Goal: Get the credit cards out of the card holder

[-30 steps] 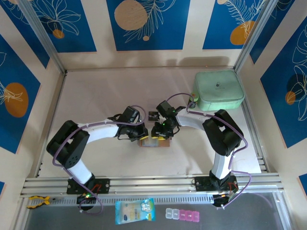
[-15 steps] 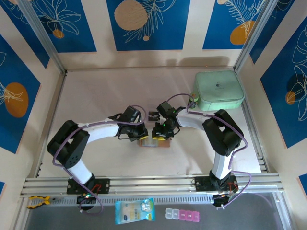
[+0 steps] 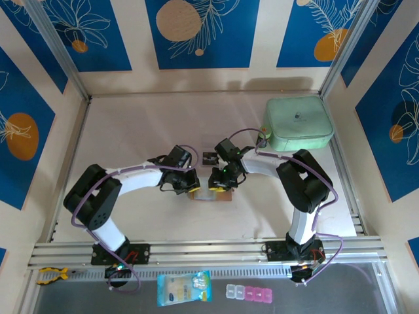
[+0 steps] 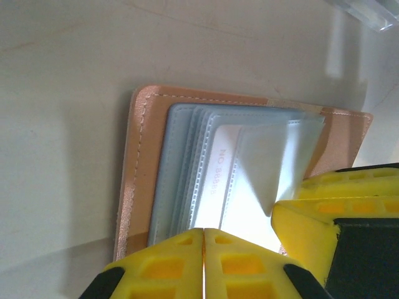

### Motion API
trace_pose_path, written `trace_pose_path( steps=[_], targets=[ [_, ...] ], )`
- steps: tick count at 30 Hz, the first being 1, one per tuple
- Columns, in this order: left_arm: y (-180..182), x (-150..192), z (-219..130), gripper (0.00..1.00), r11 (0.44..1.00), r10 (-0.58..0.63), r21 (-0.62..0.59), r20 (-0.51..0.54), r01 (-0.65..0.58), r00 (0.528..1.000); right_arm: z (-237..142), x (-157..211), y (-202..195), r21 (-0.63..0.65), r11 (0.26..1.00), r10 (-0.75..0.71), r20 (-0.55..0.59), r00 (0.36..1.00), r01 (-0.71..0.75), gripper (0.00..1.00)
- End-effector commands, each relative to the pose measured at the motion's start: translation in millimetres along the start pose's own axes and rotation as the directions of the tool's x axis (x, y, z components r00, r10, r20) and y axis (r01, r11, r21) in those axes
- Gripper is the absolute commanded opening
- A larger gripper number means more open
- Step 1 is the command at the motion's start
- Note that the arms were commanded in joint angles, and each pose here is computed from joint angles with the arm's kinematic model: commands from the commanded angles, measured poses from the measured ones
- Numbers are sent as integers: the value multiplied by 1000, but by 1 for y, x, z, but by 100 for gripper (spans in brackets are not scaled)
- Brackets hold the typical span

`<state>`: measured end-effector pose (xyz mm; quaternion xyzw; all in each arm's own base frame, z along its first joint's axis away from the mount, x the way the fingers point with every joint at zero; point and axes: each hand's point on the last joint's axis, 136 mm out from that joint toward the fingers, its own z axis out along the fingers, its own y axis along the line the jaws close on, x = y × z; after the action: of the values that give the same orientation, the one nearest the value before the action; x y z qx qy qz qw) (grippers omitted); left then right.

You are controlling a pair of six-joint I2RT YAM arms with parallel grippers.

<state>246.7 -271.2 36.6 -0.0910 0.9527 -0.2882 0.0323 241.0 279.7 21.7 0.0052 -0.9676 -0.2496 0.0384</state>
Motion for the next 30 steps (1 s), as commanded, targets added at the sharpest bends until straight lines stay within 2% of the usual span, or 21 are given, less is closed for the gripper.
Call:
trace_pose_path(
  steps=[1, 8, 18, 30],
  targets=[
    [-5, 0, -7, 9, 1000, 12, -10, 16, -12, 1000, -2, 7, -5, -1, 1000, 16, -11, 1000, -16, 22],
    [-4, 2, -3, 9, 1000, 9, -10, -2, -9, 1000, -3, 7, -8, -11, 1000, 29, -7, 1000, -29, 18],
    [-11, 2, -1, 9, 1000, 21, 7, -16, -21, 1000, -1, 7, -11, -90, 994, 64, -12, 998, -65, 18],
    [-18, 7, 6, 9, 999, 45, -14, -58, -46, 997, -1, 6, -11, -97, 993, 65, -13, 998, -66, 18]
  ],
)
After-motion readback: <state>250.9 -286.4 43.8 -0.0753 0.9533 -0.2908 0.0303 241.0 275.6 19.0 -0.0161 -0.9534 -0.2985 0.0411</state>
